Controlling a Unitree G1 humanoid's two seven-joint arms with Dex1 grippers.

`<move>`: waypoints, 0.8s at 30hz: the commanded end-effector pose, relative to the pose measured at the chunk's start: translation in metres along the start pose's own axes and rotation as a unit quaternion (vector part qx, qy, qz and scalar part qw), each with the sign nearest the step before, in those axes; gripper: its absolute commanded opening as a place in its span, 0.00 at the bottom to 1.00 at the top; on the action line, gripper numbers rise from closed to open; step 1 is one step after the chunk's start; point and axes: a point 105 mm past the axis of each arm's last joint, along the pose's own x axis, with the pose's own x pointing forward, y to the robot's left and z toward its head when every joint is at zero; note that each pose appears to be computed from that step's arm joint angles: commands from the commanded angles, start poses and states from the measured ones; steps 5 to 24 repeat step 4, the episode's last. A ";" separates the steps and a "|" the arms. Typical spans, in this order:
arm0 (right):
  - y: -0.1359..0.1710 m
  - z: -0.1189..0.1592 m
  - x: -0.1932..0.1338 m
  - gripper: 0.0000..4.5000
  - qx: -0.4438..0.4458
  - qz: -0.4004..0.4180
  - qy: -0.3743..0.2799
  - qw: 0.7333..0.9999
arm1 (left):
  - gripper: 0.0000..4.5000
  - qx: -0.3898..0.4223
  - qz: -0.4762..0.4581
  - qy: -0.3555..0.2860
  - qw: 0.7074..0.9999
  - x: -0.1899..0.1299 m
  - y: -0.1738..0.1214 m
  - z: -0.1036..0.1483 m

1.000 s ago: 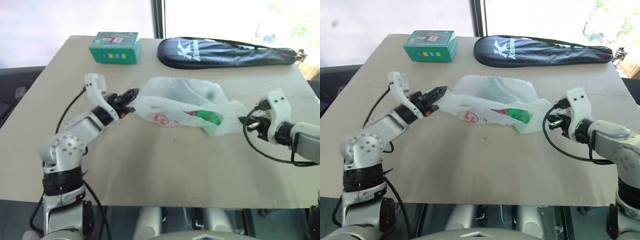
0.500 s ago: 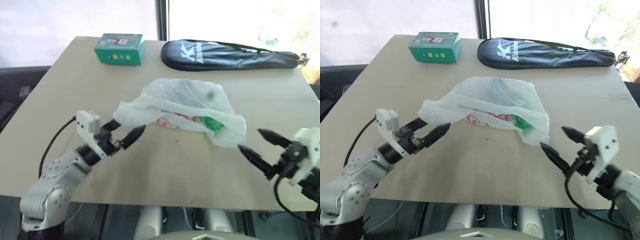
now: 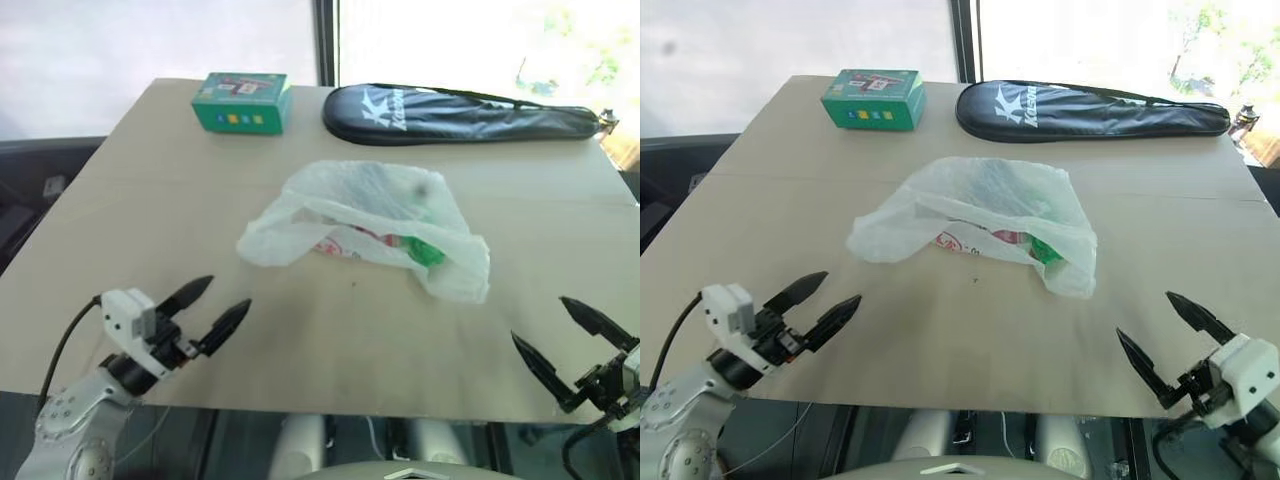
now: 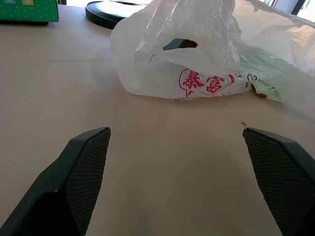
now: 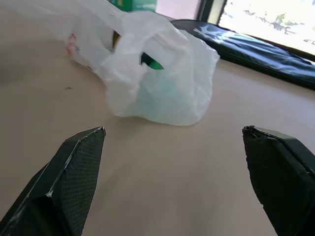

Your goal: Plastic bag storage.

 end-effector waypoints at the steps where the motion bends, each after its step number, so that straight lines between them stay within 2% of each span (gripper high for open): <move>1: -0.003 0.004 -0.007 1.00 -0.011 0.021 -0.004 1.000 | 0.99 0.012 0.002 -0.011 1.000 -0.007 0.002 0.009; 24: -0.006 0.002 -0.008 1.00 -0.003 0.030 -0.002 1.000 | 0.99 0.010 0.002 -0.014 1.000 -0.005 0.002 0.009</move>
